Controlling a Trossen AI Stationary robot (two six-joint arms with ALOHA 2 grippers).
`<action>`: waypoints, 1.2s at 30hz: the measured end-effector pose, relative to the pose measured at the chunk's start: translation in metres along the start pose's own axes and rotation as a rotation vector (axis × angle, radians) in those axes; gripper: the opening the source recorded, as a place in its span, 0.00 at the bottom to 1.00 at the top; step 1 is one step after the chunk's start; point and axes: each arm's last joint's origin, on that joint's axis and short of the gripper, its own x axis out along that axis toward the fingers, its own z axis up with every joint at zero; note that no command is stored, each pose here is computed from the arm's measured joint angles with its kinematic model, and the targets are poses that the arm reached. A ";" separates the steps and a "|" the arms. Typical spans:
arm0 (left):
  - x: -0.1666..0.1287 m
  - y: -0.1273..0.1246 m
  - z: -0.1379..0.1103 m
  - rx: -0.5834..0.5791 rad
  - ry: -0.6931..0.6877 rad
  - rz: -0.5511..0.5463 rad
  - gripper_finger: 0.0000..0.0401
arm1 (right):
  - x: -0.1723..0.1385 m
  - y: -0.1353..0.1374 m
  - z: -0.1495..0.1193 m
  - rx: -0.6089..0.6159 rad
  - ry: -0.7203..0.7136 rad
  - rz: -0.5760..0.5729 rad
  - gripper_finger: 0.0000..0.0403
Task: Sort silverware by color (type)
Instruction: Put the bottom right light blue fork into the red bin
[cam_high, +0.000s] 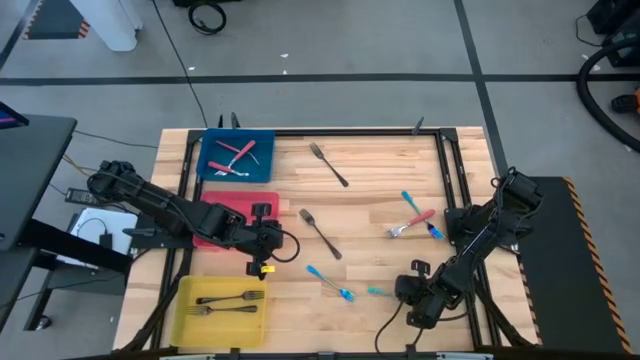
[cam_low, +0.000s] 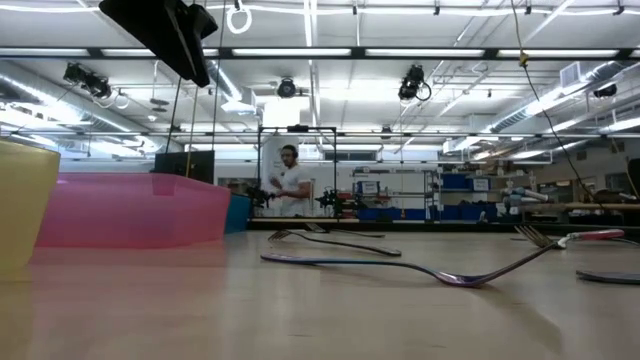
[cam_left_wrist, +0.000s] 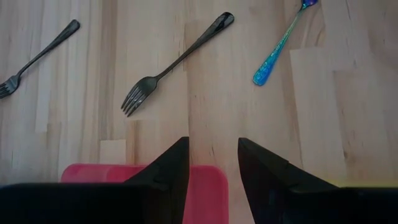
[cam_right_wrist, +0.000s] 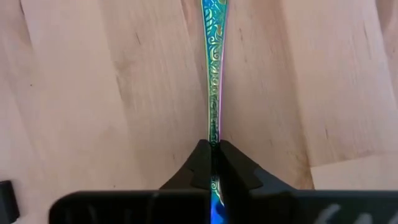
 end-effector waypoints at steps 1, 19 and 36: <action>0.000 0.000 0.000 0.000 0.000 0.000 0.34 | 0.000 0.000 0.000 0.001 0.001 0.001 0.04; 0.008 0.014 0.004 -0.028 0.002 0.031 0.34 | -0.039 -0.010 0.019 0.099 -0.192 -0.107 0.04; 0.023 0.052 0.037 -0.160 -0.248 0.088 0.34 | -0.082 -0.048 0.080 -0.019 -0.772 -0.488 0.04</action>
